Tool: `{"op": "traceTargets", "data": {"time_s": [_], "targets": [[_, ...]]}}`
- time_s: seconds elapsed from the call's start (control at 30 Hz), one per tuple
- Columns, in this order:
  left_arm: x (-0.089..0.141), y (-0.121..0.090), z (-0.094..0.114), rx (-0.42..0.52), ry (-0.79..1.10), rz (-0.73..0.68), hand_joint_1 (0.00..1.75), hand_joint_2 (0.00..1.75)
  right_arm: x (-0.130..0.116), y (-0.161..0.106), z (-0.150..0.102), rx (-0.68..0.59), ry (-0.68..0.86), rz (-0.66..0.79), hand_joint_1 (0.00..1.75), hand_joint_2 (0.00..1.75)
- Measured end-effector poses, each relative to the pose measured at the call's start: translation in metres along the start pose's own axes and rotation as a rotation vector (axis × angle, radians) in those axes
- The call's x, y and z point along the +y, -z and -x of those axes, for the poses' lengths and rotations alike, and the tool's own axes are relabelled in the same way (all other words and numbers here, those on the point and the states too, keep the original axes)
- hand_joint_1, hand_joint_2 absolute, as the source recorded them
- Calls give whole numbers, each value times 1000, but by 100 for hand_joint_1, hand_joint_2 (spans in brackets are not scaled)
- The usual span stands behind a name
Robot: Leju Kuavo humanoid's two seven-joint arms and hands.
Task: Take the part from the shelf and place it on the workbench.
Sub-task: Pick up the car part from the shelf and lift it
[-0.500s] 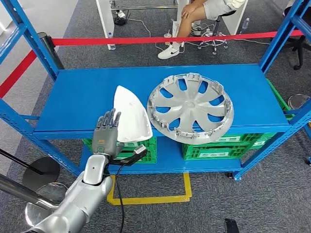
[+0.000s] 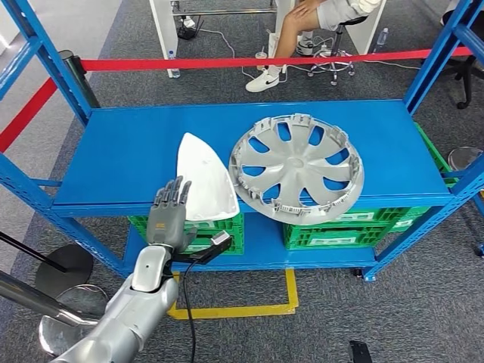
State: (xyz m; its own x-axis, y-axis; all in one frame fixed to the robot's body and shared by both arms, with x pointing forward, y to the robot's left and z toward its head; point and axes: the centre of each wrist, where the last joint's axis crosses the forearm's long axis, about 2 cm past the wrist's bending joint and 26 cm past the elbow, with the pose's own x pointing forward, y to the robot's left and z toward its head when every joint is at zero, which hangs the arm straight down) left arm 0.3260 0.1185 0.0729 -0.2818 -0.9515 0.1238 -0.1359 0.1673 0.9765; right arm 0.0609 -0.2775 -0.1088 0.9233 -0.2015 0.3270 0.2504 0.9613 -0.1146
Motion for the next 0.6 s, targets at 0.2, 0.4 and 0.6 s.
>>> {"op": "traceTargets", "data": {"time_s": [0.2,0.4,0.6], "targets": [[-1,0,-1,3,-8,4,0,175,0,0,0,0,1,1,0,0],[-1,-1,-3,8,-17,8,0,175,0,0,0,-1,-1,1,0,0],[-2,-2,-3,12,-17,15,0,175,0,0,0,-4,-5,-1,0,0]]}}
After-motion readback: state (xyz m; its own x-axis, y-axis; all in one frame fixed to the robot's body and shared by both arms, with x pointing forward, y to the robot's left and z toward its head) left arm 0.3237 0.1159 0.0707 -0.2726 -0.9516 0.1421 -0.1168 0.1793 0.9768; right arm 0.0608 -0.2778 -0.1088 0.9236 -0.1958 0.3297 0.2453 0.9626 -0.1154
